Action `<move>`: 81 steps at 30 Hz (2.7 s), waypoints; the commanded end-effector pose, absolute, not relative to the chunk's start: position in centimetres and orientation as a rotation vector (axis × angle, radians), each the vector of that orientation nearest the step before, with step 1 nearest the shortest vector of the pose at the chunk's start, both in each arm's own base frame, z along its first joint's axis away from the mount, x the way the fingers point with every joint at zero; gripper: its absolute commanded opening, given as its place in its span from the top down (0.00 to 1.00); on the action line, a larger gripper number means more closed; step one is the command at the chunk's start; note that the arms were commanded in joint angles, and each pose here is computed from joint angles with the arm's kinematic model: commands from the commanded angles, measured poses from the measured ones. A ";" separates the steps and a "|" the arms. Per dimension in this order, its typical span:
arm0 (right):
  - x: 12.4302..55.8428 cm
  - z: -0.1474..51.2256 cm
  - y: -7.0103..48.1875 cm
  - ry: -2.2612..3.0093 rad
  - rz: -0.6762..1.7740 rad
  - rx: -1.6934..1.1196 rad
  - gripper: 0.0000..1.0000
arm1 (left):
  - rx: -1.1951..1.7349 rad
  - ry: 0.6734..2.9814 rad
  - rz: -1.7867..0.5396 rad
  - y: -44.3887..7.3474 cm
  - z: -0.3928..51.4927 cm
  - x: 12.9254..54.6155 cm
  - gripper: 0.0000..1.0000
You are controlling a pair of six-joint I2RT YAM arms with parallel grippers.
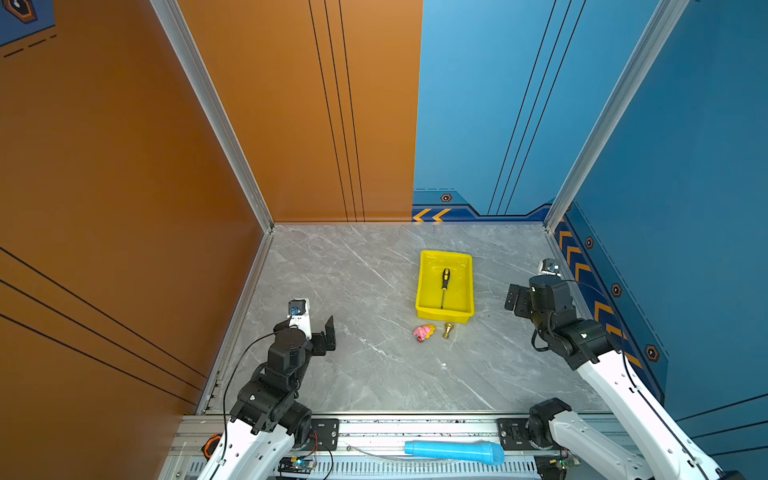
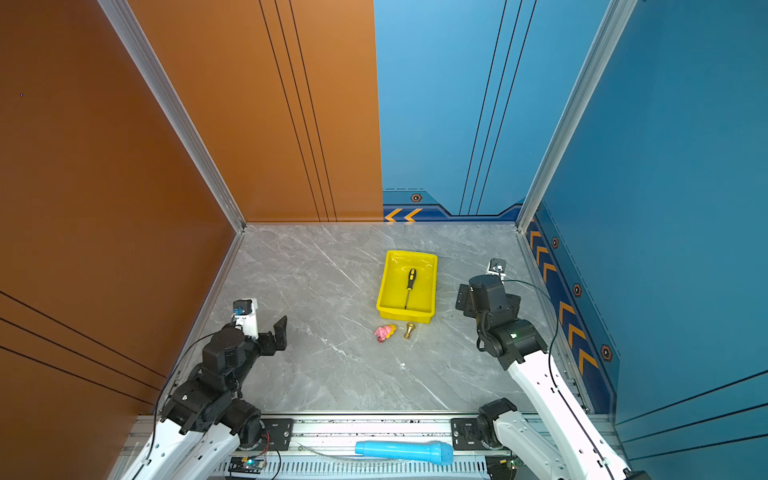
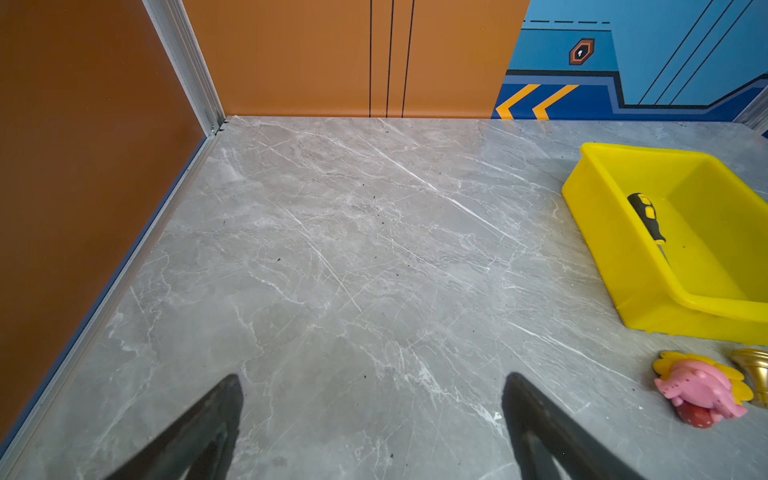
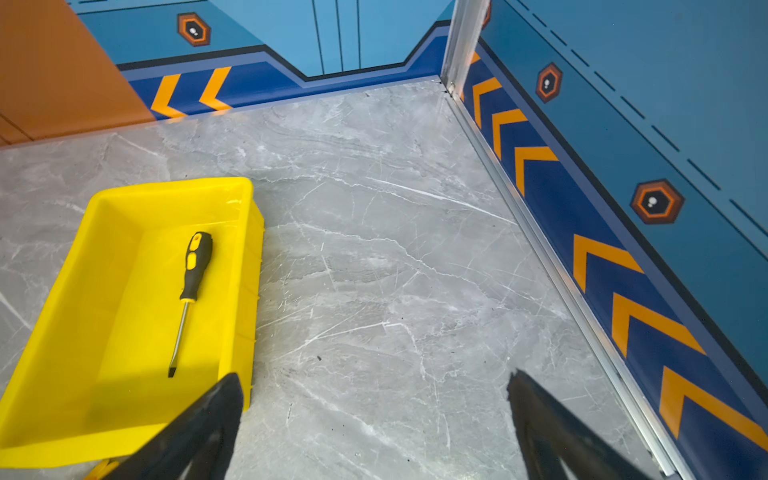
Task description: Put the screwdriver in the bin
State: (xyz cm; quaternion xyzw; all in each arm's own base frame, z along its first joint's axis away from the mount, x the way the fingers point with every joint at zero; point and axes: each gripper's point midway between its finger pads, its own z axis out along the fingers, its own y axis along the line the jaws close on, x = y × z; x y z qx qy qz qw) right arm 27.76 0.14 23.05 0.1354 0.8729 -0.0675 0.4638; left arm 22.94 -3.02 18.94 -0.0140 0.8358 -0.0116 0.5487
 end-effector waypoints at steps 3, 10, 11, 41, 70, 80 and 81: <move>26.2 20.6 -3.0 2.137 -0.179 0.515 0.00 | -0.052 1.965 0.045 -1.7 19.7 22.5 0.02; 25.4 18.0 -4.8 2.166 -0.112 0.626 0.00 | -0.087 1.972 0.178 0.4 19.8 22.3 0.02; 25.4 17.8 -5.0 2.163 -0.112 0.639 0.00 | -0.097 1.976 0.196 0.7 19.6 22.3 0.02; 25.3 13.0 -3.4 1.889 -0.115 0.226 0.00 | -0.169 1.955 0.317 3.7 13.2 25.2 0.02; 33.6 13.1 -0.2 1.917 -0.129 0.078 0.00 | -0.165 1.965 0.184 3.0 11.3 35.2 0.02; 37.7 12.0 0.7 1.887 -0.186 0.044 0.00 | -0.149 1.966 0.160 2.8 11.1 38.6 0.02; 38.1 12.0 0.7 1.898 -0.203 0.032 0.00 | -0.146 1.967 0.154 2.8 11.0 39.0 0.02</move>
